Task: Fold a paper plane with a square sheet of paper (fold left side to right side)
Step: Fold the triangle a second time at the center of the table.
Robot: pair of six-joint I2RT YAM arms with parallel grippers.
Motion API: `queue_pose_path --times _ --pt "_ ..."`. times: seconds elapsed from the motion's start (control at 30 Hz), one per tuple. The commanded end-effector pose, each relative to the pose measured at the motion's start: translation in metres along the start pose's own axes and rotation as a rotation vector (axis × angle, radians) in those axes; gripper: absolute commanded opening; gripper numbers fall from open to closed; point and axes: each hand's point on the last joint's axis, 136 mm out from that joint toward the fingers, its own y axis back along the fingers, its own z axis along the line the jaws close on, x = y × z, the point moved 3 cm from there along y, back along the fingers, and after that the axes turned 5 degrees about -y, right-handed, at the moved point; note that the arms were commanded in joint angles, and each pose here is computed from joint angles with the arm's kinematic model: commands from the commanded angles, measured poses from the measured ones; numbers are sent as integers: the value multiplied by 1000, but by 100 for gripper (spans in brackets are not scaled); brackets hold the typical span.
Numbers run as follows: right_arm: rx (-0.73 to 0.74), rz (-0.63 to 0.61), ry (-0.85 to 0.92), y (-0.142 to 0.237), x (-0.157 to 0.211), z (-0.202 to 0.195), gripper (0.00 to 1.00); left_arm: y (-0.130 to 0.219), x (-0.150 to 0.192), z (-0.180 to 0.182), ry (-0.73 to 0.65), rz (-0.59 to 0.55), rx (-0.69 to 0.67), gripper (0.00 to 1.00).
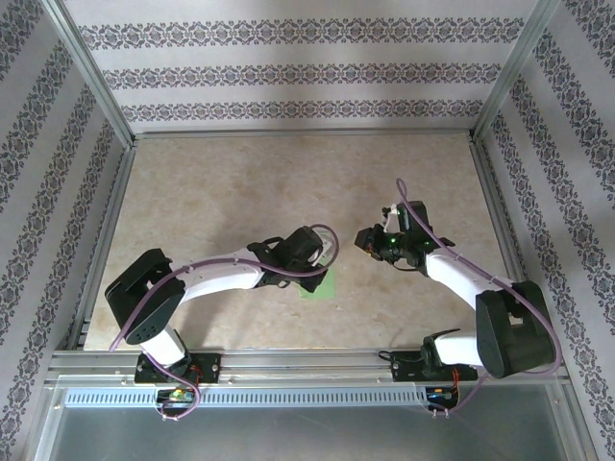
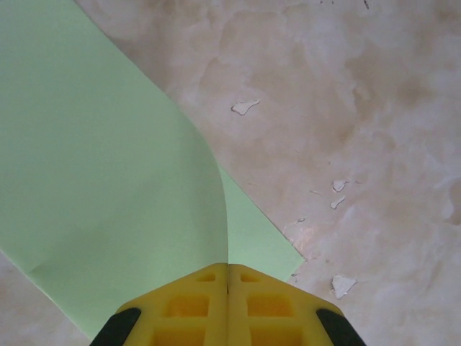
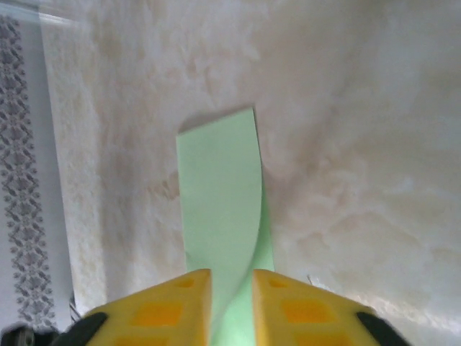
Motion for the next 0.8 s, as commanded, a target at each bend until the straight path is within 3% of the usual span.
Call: queue_pose_path --times 0.0,0.13,0.43,0.77 --pt "-20 105 34 -5 31 -3 11 7 -10 -7 150 -60 152 2" --pt "-5 172 52 -17 61 -5 0 4 -4 2 254 -62 199 2" --pt "70 264 54 -39 103 -13 0 0 1 12 357 -87 246 2" --pt "106 279 71 -56 114 -13 0 -6 8 20 412 -67 247 5"
